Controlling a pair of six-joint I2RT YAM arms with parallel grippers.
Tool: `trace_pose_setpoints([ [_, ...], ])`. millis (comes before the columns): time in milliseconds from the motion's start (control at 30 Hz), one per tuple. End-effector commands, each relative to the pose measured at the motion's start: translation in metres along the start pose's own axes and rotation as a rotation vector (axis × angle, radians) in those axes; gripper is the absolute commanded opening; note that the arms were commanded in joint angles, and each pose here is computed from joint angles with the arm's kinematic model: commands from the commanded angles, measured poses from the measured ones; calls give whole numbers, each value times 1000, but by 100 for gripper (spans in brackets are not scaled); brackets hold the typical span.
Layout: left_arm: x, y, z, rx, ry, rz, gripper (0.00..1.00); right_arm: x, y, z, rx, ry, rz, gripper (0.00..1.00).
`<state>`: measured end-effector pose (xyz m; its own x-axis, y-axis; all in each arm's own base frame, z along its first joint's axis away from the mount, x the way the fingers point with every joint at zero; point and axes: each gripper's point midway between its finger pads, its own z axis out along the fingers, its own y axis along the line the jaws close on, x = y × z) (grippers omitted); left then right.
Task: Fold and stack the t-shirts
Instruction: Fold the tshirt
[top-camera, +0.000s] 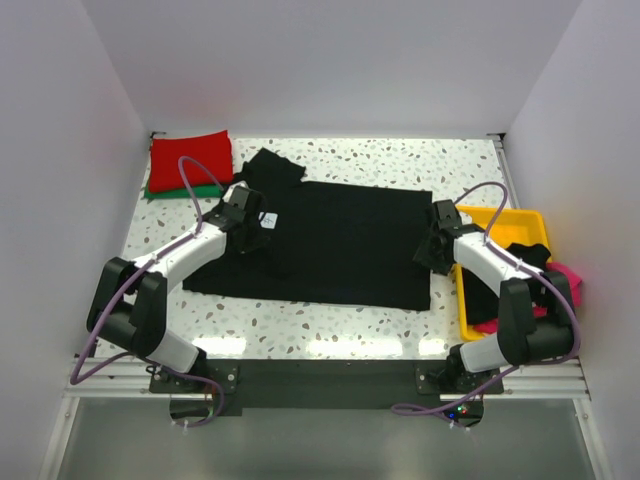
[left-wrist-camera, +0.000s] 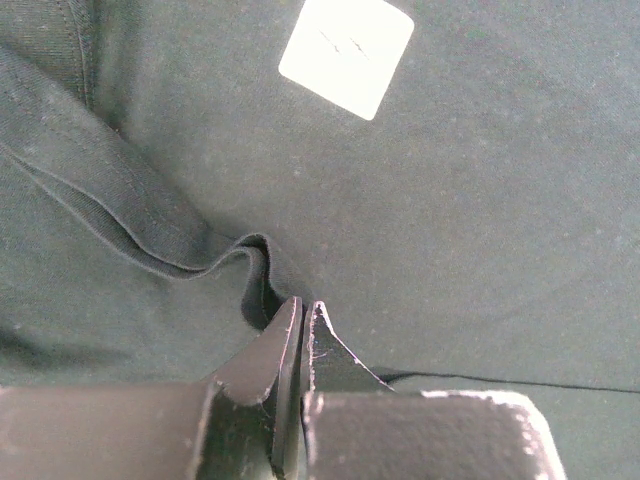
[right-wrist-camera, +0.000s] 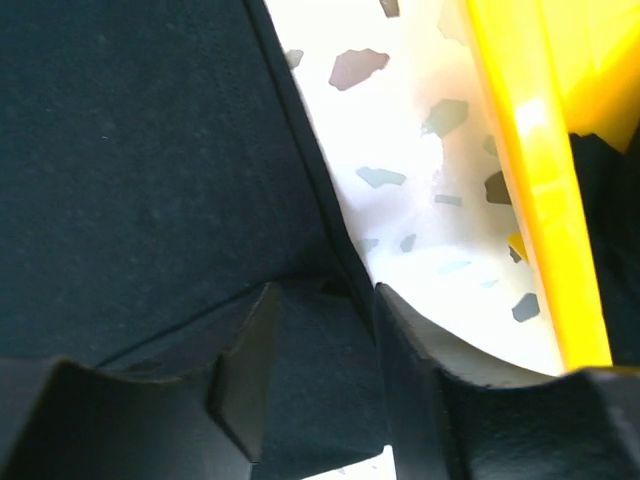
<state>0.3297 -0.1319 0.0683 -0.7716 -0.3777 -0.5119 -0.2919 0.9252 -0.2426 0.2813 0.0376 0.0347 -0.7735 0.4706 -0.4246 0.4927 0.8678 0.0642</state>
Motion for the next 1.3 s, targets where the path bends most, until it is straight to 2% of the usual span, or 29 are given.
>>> trace_pose_setpoints([
  [0, -17, -11, -5, 34, -48, 15, 0, -20, 16, -5, -56, -58, 47, 45],
  [467, -18, -12, -6, 42, -50, 15, 0, -12, 15, 9, -40, -27, 33, 32],
  [600, -17, -12, -6, 43, -48, 17, 0, -11, 14, 9, -39, -24, 30, 21],
  [633, -18, -12, -6, 43, -48, 15, 0, -9, 13, 9, -35, -18, 29, 16],
  [867, -19, -12, -8, 46, -51, 15, 0, -7, 11, 8, -36, -21, 22, 0],
  [1267, -32, -14, -22, 50, -89, 9, 0, -12, 0, -12, -31, -69, 23, 0],
])
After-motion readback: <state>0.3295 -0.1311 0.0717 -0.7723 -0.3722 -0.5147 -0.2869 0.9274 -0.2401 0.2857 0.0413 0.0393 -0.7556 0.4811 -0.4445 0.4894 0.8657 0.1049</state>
